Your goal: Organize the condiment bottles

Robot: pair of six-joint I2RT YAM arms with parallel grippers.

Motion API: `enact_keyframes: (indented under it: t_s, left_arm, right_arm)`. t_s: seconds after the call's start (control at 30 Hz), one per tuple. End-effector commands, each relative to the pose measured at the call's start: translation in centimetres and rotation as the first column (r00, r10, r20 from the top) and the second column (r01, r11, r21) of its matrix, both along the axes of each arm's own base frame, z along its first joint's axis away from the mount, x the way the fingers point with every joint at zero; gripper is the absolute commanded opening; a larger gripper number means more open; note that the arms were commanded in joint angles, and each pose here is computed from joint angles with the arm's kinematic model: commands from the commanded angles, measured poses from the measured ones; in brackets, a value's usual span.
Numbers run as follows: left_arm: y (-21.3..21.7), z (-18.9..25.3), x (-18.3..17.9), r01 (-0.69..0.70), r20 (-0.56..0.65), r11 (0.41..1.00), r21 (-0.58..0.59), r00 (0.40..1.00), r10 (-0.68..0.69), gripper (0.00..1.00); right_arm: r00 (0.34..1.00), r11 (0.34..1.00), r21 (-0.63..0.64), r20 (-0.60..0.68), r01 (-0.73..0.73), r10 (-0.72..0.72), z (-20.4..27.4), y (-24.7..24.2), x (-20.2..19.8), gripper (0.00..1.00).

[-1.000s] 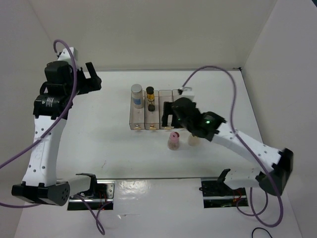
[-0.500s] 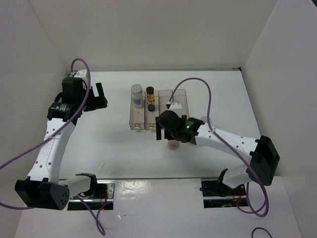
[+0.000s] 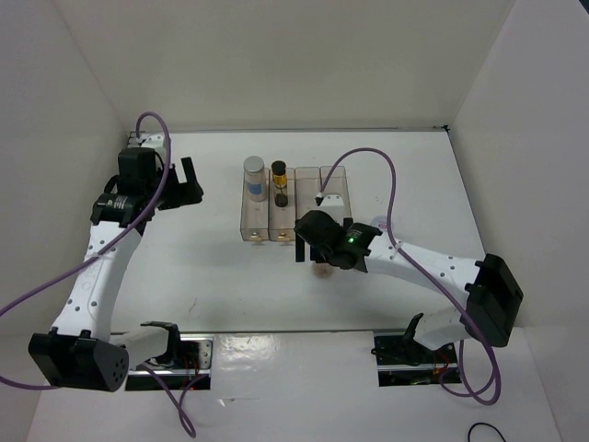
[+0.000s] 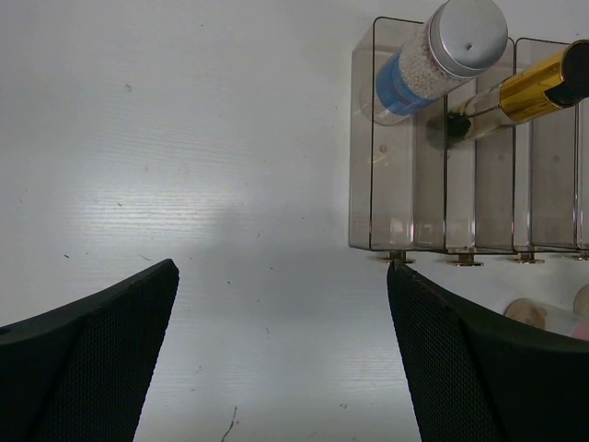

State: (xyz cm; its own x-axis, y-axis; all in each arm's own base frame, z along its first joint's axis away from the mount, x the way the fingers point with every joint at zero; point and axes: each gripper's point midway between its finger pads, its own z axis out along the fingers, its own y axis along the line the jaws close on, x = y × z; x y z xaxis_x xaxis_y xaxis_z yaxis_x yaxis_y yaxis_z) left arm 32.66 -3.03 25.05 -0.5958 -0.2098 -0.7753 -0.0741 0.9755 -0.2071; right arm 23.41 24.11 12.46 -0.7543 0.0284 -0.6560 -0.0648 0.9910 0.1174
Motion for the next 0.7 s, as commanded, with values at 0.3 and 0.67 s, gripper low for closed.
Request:
enact_keyframes:
  t_s: [0.3, 0.67]
  left_arm:
    - [-0.3, -1.2, 1.8, 0.013, -0.012, 1.000, -0.010, 1.000, -0.013, 1.00]
    - [-0.5, -3.5, 2.2, 0.007, -0.046, 1.000, -0.030, 0.999, -0.009, 1.00]
  right_arm:
    - [0.998, 0.999, 0.040, 0.050, 0.029, -0.031, 2.1, -1.4, 0.4, 0.98]
    - [0.994, 0.996, 0.074, 0.095, 0.041, -0.048, 4.7, -2.5, 0.7, 0.98]
